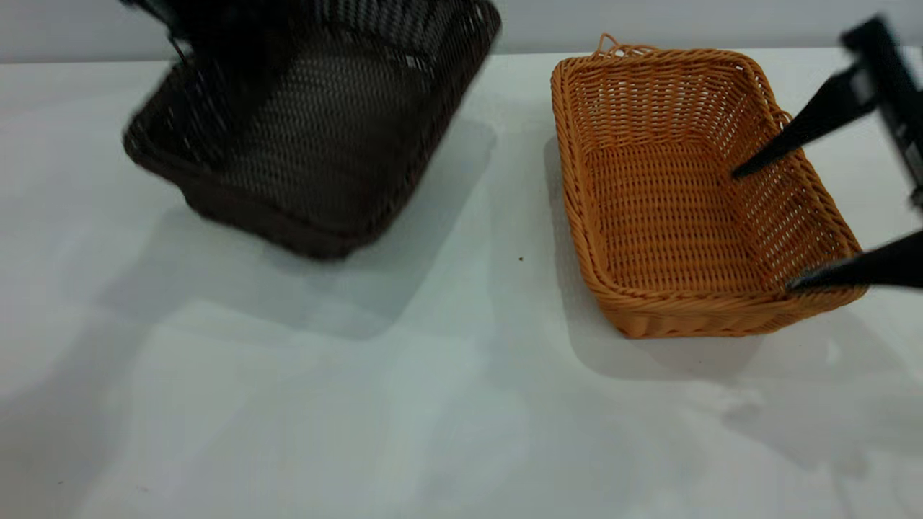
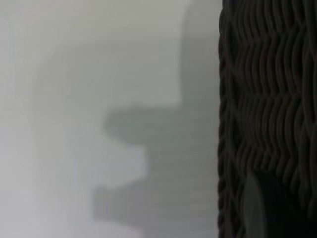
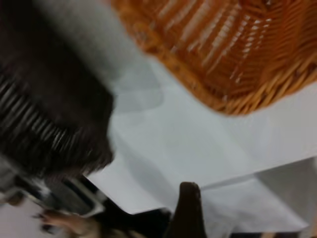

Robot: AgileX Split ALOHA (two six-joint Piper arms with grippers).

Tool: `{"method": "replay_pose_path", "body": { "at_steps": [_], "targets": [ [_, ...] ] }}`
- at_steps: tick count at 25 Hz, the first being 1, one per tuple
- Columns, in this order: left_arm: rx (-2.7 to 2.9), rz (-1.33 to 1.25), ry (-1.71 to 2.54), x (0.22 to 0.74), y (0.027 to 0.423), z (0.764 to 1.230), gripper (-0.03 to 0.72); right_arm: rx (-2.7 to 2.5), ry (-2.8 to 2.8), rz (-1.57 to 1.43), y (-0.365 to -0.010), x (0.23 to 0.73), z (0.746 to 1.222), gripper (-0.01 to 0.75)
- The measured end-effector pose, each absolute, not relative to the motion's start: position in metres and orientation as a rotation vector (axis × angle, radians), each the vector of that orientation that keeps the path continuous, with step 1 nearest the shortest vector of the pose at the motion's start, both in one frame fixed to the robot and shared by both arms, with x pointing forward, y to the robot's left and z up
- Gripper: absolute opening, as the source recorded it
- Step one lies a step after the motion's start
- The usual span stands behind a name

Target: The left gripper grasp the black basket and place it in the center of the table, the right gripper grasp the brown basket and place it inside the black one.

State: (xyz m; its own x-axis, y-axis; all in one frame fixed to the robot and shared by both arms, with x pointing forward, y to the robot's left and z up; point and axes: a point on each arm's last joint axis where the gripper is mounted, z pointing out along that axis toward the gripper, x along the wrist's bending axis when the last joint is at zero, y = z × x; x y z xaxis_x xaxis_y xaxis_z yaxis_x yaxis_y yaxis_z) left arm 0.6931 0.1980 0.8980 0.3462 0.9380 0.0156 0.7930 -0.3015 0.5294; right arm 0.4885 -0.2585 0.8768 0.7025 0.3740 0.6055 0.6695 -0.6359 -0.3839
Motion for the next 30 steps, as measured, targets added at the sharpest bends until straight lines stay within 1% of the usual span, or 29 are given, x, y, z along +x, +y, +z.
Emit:
{"method": "replay_pose_path", "body": {
  "at_steps": [3, 6, 11, 13, 15, 16, 18, 20, 21, 25, 27, 30],
  "targets": [
    [2.161, 0.478, 1.505, 0.693, 0.201, 0.911, 0.079, -2.327, -0.685, -0.572, -0.259, 0.492, 0.848, 0.565],
    [2.165, 0.481, 1.499, 0.693, 0.201, 0.913, 0.079, -2.337, -0.64, -0.538, -0.26, 0.5, 0.825, 0.565],
    [2.168, 0.486, 1.492, 0.694, 0.201, 0.913, 0.079, -2.343, -0.613, -0.502, -0.261, 0.514, 0.796, 0.563],
    [2.168, 0.491, 1.487, 0.694, 0.201, 0.913, 0.079, -2.344, -0.597, -0.483, -0.261, 0.517, 0.787, 0.547],
    [2.173, 0.497, 1.477, 0.694, 0.201, 0.913, 0.079, -2.346, -0.581, -0.468, -0.262, 0.518, 0.78, 0.501],
    [2.174, 0.498, 1.477, 0.694, 0.201, 0.913, 0.079, -2.349, -0.572, -0.462, -0.262, 0.518, 0.778, 0.458],
    [2.178, 0.501, 1.47, 0.694, 0.201, 0.913, 0.079, -2.359, -0.578, -0.459, -0.262, 0.517, 0.776, 0.351],
    [2.197, 0.513, 1.443, 0.694, 0.201, 0.913, 0.079, -2.368, -0.593, -0.467, -0.263, 0.518, 0.775, 0.223],
    [2.209, 0.524, 1.421, 0.695, 0.201, 0.913, 0.079, -2.382, -0.6, -0.48, -0.265, 0.519, 0.775, 0.202],
    [2.244, 0.567, 1.348, 0.697, 0.201, 0.915, 0.079, -2.393, -0.702, -0.587, -0.278, 0.532, 0.776, 0.191],
    [2.283, 0.583, 1.295, 0.696, 0.2, 0.915, 0.079, -2.414, -0.718, -0.666, -0.292, 0.544, 0.782, 0.185],
    [2.389, 0.583, 1.167, 0.693, 0.194, 0.913, 0.079, -2.434, -0.82, -0.82, -0.322, 0.568, 0.808, 0.17]
  ]
}}
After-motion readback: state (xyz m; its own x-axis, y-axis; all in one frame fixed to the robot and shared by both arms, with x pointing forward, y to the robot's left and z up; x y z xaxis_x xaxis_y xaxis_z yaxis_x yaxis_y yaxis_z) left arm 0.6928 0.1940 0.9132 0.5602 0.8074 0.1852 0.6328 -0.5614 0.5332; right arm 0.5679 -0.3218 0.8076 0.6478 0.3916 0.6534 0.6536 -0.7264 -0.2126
